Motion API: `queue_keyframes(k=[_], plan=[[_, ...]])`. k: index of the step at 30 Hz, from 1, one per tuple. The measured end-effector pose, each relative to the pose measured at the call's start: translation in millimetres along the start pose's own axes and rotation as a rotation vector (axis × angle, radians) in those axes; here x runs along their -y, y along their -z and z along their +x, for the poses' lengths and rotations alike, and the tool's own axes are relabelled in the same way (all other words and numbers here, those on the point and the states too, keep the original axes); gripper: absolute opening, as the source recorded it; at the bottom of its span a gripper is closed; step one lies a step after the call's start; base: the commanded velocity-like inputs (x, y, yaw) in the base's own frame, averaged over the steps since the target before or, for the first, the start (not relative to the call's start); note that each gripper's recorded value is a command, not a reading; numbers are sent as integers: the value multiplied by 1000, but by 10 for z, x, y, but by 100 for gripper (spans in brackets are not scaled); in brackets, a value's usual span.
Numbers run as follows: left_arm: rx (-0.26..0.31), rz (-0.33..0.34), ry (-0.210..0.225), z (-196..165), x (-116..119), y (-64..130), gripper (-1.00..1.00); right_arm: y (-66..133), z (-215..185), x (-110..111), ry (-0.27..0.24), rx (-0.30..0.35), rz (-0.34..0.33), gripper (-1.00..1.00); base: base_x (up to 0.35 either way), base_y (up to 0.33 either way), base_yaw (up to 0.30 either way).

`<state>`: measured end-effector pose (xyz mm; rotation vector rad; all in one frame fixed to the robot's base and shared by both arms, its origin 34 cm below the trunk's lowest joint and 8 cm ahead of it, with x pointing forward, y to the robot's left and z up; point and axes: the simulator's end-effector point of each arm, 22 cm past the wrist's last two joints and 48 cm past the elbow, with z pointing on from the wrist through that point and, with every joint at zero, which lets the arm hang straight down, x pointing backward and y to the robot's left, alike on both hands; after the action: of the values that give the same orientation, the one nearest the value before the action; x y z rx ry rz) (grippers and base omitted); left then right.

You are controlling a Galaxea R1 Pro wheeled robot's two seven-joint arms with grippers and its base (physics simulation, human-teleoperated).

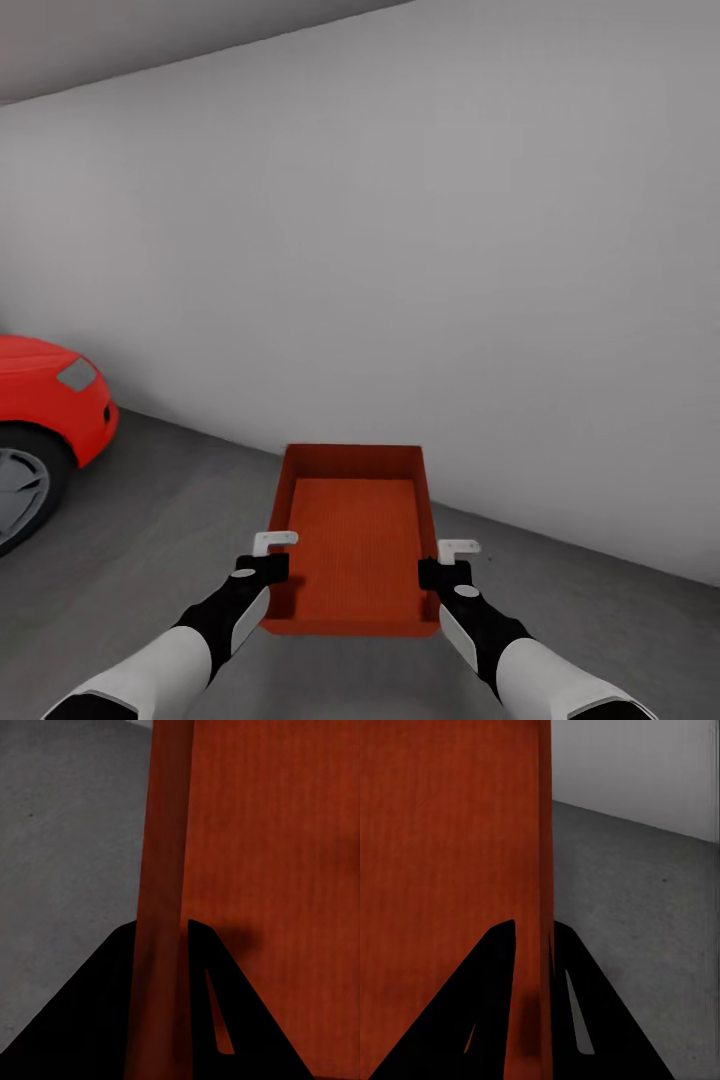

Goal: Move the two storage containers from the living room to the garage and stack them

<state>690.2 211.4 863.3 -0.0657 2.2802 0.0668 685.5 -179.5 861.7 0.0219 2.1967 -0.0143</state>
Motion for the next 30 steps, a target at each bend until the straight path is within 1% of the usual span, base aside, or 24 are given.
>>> queue_keyframes(k=[6, 30], plan=[[1, 0, 1, -4, -3, -2, -100, -2, -4, -3, 1, 1, 0, -100, 59, 6, -243], [1, 0, 1, -4, 0, -2, -100, -3, -4, -1, 0, 1, 0, -100, 1, 0, -243]])
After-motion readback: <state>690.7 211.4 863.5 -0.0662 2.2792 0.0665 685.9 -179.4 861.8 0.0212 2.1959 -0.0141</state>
